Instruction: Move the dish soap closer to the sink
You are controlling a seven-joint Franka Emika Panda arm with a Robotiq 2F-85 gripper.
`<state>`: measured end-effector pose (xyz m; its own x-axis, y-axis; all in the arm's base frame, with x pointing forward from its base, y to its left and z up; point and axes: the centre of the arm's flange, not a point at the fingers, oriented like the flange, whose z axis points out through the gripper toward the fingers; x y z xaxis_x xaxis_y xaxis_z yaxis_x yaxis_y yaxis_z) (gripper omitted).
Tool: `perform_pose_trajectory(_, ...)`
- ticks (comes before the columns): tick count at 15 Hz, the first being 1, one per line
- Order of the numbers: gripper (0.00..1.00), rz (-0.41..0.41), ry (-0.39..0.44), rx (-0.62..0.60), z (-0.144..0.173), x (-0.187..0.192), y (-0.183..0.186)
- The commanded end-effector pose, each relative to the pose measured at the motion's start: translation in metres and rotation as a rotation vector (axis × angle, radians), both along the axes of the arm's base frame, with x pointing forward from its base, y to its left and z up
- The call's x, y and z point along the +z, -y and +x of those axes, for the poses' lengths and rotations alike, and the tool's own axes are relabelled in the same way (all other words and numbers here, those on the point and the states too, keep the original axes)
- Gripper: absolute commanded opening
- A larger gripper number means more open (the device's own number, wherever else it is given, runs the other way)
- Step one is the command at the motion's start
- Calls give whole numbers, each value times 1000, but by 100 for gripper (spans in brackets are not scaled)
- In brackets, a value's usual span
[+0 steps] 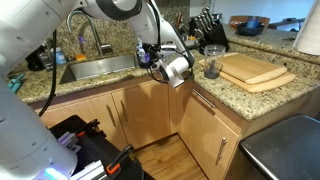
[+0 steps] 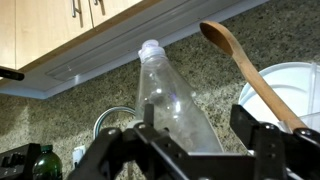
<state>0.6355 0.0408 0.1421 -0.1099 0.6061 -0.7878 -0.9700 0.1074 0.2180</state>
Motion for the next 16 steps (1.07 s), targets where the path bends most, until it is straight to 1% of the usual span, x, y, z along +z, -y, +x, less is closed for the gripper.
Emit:
perform_pose_trajectory(1, 100, -29, -72, -25, -3, -2, 13)
perform_pose_trajectory(3, 100, -65, -140, -26, -4, -1, 20)
perform_pose_trajectory(5, 100, -165, -195, -64, -6, 7, 32)
perform_pose_trajectory(7, 100, -253, -214, -100, -11, 18, 48)
perform_pose_trajectory(11, 100, -401, -285, -195, -30, 35, 80)
perform_pose_trajectory(12, 100, -433, -316, -215, -37, 37, 87)
perform_pose_trajectory(13, 100, -360, -253, -193, -10, 19, 83)
perform_pose_trajectory(14, 100, -386, -271, -209, -16, 22, 89)
perform_pose_trajectory(16, 100, -397, -285, -220, -23, 27, 92)
